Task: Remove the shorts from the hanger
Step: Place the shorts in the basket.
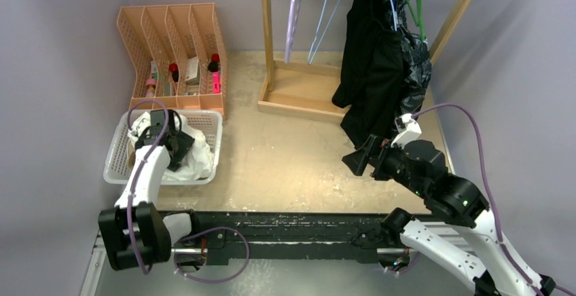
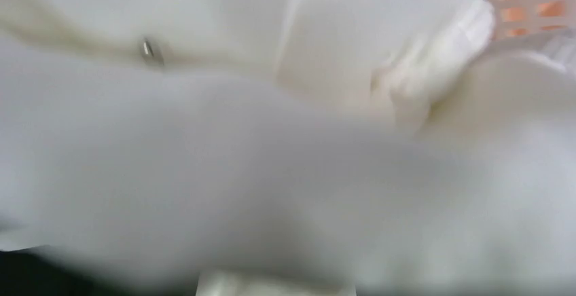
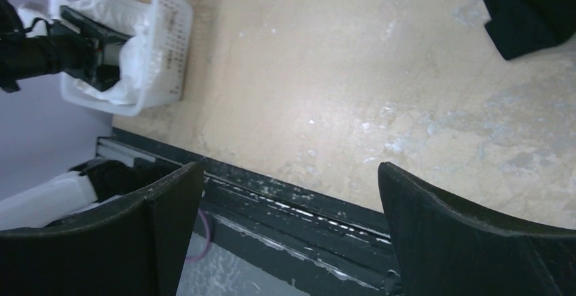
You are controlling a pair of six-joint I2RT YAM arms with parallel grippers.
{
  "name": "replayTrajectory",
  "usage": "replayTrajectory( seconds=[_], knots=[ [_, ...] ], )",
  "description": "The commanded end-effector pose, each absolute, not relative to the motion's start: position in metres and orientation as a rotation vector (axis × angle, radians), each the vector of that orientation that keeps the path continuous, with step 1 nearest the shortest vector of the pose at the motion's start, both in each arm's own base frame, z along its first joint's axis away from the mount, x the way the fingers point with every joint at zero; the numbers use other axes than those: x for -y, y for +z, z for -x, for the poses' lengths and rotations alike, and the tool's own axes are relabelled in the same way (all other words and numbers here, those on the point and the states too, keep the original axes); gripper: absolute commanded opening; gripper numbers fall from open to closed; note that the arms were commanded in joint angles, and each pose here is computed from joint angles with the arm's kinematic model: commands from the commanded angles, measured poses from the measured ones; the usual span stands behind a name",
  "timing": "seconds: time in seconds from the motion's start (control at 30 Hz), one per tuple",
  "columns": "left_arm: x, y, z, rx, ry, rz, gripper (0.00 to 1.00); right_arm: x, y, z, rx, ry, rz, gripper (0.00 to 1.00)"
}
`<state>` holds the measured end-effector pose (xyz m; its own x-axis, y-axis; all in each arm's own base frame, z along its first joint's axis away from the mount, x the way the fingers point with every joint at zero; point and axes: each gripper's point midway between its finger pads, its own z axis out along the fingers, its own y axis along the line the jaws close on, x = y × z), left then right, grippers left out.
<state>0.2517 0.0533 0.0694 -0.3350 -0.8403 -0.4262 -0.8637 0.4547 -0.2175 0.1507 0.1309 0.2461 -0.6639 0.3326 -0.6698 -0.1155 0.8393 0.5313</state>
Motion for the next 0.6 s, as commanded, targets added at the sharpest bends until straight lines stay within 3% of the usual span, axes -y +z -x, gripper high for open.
replayTrajectory(
  seconds=[0.0,0.1,0.2,0.33,0.47,0.57],
  knots=[
    [-0.065,0.132,-0.250,-2.067,0.064,1.359,0.70,-0.147,0.279,-0.149,-2.132,0.779,0.012,1.00],
    [-0.089,0.202,-0.241,-1.860,0.146,1.312,0.82,-0.137,0.257,-0.156,-2.272,0.609,-0.026,1.00],
    [-0.095,0.255,-0.235,-1.735,0.132,1.281,0.85,-0.114,0.254,-0.167,-2.297,0.417,-0.117,1.00],
    [-0.070,0.266,-0.246,-1.797,-0.029,1.189,0.86,-0.113,0.278,-0.175,-2.184,0.488,-0.212,1.00],
    [-0.021,0.257,-0.269,-1.902,-0.323,1.027,0.83,-0.145,0.332,-0.168,-1.963,0.753,0.028,0.99],
    [0.008,0.252,-0.276,-1.983,-0.404,0.878,0.84,-0.129,0.346,-0.172,-1.932,0.699,-0.060,1.00]
  ],
)
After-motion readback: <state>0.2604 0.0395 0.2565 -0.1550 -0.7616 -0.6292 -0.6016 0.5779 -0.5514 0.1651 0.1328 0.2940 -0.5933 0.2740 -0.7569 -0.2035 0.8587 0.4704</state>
